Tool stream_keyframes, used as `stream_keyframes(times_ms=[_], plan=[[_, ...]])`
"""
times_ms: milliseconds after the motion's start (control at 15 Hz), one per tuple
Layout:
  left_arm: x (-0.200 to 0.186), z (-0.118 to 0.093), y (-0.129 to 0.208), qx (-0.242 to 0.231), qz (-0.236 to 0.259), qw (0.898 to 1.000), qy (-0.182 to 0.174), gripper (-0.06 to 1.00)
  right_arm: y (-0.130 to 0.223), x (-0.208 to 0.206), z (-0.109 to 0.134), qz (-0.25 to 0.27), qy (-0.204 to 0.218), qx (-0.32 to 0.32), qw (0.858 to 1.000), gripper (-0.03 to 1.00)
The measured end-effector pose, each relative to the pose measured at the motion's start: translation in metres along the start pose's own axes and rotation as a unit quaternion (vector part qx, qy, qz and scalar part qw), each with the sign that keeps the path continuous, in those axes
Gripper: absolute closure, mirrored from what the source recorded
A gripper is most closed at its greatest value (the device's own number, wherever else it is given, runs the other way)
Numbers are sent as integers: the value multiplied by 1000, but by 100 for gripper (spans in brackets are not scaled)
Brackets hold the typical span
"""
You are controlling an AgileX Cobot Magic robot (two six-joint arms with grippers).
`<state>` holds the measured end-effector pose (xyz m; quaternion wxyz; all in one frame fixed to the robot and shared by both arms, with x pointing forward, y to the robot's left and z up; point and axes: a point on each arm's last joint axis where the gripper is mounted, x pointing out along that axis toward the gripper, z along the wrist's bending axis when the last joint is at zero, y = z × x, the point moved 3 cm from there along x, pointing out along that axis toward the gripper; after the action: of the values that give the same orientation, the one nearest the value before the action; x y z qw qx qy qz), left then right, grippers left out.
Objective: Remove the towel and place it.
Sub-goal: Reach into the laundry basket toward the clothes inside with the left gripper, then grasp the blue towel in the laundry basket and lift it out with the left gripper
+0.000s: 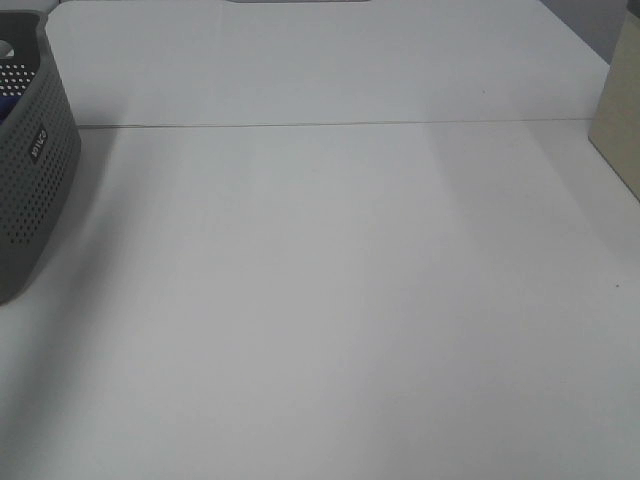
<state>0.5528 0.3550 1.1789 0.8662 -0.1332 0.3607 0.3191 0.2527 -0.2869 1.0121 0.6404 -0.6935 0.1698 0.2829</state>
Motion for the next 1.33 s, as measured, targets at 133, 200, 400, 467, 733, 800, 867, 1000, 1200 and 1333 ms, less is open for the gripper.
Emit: stream_keyframes(times_ms=[133, 200, 400, 467, 733, 800, 867, 1000, 1200, 1333], plan=[[34, -2, 1, 7, 26, 999, 38, -2, 0, 0, 0, 0, 0, 0, 1000, 20], [58, -5, 0, 15, 43, 997, 64, -2, 0, 0, 0, 0, 0, 0, 1000, 20], [115, -20, -8, 54, 72, 988, 122, -2, 0, 0, 0, 0, 0, 0, 1000, 20], [135, -24, -16, 69, 66, 988, 125, -2, 0, 0, 0, 0, 0, 0, 1000, 20], [200, -41, -43, 120, 39, 985, 116, -2, 0, 0, 0, 0, 0, 0, 1000, 20], [214, -46, -47, 132, 41, 984, 116, -2, 0, 0, 0, 0, 0, 0, 1000, 20], [227, -52, -49, 143, 43, 982, 118, -2, 0, 0, 0, 0, 0, 0, 1000, 20], [245, -58, -54, 157, 49, 979, 121, -2, 0, 0, 0, 0, 0, 0, 1000, 20], [263, -47, -66, 145, 41, 983, 108, 0, 0, 0, 0, 0, 0, 0, 1000, 20], [264, -47, -67, 151, 35, 981, 115, 4, 0, 0, 0, 0, 0, 0, 1000, 20]])
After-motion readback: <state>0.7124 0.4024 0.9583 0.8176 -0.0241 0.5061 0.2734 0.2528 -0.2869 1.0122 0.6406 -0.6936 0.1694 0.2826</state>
